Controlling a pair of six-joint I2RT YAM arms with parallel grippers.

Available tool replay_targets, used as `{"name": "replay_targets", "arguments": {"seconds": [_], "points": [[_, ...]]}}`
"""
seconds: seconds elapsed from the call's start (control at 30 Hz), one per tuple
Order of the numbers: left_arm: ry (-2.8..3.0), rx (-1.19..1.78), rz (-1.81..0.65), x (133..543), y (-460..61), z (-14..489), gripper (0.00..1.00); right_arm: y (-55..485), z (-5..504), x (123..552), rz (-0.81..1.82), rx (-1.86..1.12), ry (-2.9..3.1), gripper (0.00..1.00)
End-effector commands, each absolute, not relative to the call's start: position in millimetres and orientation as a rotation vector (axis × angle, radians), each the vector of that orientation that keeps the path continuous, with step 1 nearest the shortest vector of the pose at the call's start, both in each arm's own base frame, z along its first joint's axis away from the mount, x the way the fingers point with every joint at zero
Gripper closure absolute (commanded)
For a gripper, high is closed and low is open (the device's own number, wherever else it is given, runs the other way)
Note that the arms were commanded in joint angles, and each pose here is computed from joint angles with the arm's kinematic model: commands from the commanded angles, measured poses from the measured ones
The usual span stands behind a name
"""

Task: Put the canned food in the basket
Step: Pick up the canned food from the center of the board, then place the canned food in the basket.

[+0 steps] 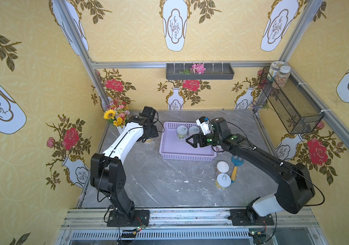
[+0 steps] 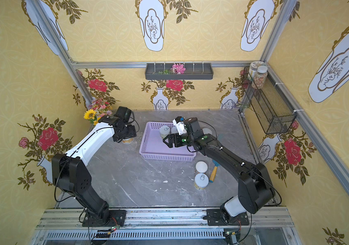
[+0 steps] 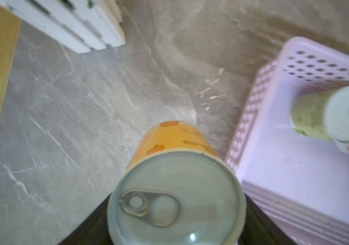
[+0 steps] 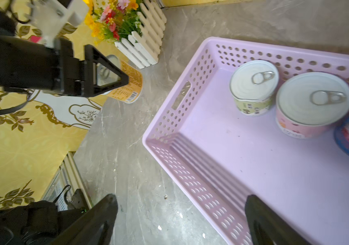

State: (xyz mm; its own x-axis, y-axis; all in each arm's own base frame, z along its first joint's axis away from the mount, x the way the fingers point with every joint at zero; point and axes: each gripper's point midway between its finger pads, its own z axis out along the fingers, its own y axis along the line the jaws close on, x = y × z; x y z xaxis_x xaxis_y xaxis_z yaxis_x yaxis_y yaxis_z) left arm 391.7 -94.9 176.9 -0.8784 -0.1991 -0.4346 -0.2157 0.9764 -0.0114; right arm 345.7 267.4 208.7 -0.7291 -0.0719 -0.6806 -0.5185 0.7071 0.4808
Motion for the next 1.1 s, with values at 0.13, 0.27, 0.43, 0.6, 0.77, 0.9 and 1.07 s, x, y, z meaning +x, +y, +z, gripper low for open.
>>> {"name": "replay_targets", "arguments": {"seconds": [0.13,0.27,0.43,0.6,0.77,0.9,1.07], "points": [[2.612,-0.043,-0.122,417,-173,209,0.26,229,214,352,0.831,-0.38,2.246,0.03],[2.626,0.035,-0.187,425,-212,199,0.29,215,216,347,0.828,-0.361,2.255,0.03],[2.667,0.08,-0.243,432,-243,172,0.31,203,216,341,0.819,-0.34,2.266,0.03],[2.705,0.144,-0.282,429,-270,149,0.33,187,214,339,0.801,-0.296,2.275,0.03],[2.722,0.195,-0.335,416,-303,137,0.34,155,207,340,0.76,-0.154,2.298,0.03],[2.728,0.211,-0.391,409,-328,130,0.34,131,203,335,0.716,-0.073,2.313,0.03],[2.703,0.198,-0.475,408,-361,124,0.34,103,202,325,0.679,0.034,2.307,0.03]]}}
